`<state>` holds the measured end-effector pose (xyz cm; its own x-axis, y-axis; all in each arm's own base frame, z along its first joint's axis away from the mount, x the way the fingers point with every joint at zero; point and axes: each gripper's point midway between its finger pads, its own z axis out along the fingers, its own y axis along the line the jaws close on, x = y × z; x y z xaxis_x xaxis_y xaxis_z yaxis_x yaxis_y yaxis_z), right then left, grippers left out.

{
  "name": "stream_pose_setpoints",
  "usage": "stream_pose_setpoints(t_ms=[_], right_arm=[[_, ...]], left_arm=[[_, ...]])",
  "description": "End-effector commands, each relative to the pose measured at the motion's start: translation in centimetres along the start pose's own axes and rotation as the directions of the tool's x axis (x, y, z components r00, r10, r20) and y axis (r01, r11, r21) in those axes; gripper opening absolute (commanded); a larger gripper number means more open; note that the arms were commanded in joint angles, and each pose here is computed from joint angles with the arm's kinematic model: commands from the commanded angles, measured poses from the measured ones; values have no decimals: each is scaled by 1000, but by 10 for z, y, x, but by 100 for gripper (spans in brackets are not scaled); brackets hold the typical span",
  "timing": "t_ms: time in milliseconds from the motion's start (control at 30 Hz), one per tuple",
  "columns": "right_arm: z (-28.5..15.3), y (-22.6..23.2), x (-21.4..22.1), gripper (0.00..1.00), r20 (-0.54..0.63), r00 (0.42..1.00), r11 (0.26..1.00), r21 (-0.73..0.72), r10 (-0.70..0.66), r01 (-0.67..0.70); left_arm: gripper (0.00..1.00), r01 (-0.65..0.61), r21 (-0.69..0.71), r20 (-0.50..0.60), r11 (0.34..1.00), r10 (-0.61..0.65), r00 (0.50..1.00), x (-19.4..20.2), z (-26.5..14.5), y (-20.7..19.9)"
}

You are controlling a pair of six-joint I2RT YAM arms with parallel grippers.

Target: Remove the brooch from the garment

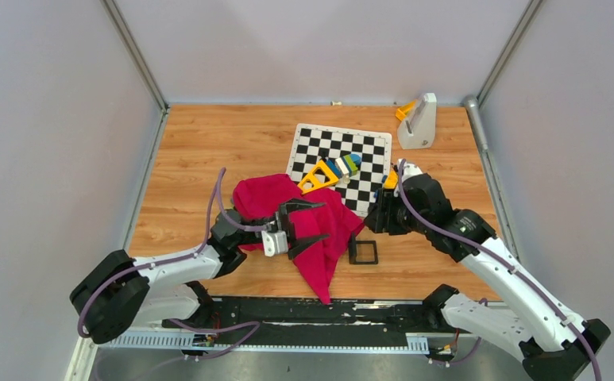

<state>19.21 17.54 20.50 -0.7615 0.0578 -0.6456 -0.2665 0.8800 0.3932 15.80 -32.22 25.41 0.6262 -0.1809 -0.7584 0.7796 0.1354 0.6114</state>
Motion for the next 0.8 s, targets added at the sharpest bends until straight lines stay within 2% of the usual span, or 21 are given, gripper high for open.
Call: stream_pose_setpoints(t_ms=[0, 67, 100, 167, 300, 467, 567, 767], right_arm=[[0, -28, 8, 21, 52, 992, 984, 133, 116, -122], [5, -40, 17, 20, 45, 986, 968, 187, 159, -165], [8, -45, 22, 20, 43, 983, 959, 213, 181, -186], [12, -48, 25, 19, 36, 977, 947, 240, 210, -213], [25, -57, 36, 18, 21, 963, 917, 300, 268, -262], [46, -59, 59, 15, -67, 956, 917, 307, 287, -254], [56, -61, 71, 14, -106, 948, 913, 319, 299, -252], [73, -52, 91, 15, -178, 934, 932, 250, 311, -263]], left_arm=[[77, 227, -128, 20, 966, -226, 974, 3, 0, 13], [81, 319, -167, 9, 933, -322, 947, 12, -2, 12], [91, 350, -180, 1, 919, -356, 935, 17, -3, 10], [99, 353, -169, -18, 920, -361, 932, 24, -4, 4], [100, 368, -143, -30, 919, -375, 926, 41, -3, -10], [100, 406, -110, -24, 907, -411, 911, 60, 1, -25], [100, 462, -138, -12, 876, -468, 884, 69, 3, -25], [100, 467, -135, -20, 874, -473, 881, 72, 3, -28]])
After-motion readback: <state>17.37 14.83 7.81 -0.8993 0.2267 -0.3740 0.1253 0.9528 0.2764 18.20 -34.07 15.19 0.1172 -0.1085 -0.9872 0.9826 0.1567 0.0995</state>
